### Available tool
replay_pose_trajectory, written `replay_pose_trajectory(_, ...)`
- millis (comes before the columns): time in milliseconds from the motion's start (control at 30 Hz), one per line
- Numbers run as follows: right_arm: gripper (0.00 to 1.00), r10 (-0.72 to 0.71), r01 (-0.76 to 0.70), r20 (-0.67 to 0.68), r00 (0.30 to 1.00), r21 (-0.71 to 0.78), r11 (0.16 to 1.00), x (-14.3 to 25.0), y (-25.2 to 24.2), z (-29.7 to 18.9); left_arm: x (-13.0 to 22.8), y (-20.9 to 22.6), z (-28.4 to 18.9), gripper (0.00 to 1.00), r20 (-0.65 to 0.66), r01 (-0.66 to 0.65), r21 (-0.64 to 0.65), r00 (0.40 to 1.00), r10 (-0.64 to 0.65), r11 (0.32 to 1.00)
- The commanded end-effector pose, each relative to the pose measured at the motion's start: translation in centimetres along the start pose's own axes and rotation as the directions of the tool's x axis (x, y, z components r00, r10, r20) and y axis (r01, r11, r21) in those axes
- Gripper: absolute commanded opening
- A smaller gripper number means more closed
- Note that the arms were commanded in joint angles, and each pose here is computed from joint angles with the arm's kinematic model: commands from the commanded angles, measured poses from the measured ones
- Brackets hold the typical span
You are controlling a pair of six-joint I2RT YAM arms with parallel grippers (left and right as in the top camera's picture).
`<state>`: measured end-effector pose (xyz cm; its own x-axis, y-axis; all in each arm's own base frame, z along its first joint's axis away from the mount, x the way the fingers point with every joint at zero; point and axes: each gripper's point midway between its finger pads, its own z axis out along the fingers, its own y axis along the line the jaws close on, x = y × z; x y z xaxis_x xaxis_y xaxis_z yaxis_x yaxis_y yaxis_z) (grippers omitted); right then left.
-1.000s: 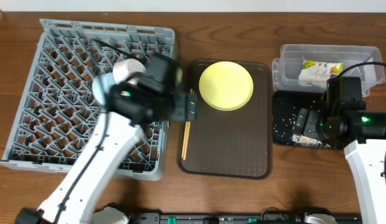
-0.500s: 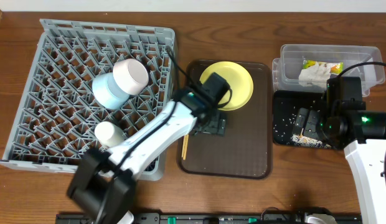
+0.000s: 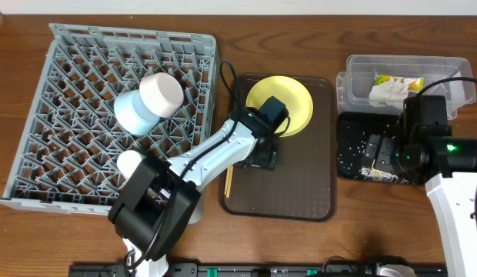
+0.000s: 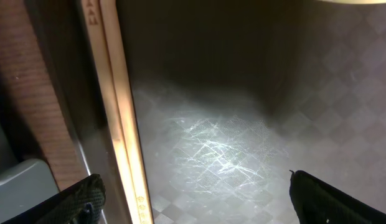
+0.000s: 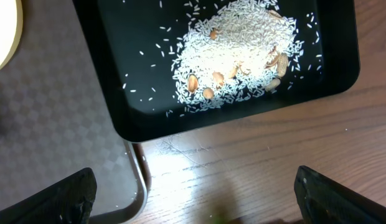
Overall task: Sort waste into correct bins and load items into the dishwasher
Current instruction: 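Close the left gripper on the chopsticks and lift them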
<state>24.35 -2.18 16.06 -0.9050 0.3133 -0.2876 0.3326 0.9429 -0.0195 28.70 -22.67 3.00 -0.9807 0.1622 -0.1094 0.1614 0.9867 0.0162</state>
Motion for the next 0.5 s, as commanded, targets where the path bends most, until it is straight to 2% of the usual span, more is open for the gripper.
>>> replay_pose_trajectory(0, 0.99, 0.012, -0.013, 0.015, 1.0, 0.013, 1.0, -0.4, -0.5, -0.4, -0.1, 0.8, 0.3, 0.95, 0.007, 0.008, -0.037, 1.0, -0.008, 0.999)
replay_pose_trajectory(467, 0.99, 0.012, -0.012, 0.009, 1.0, 0.014, 1.0, -0.3, -0.6, -0.4, 0.4, 0.5, 1.6, 0.95, 0.002, 0.01, -0.012, 1.0, -0.01, 1.0)
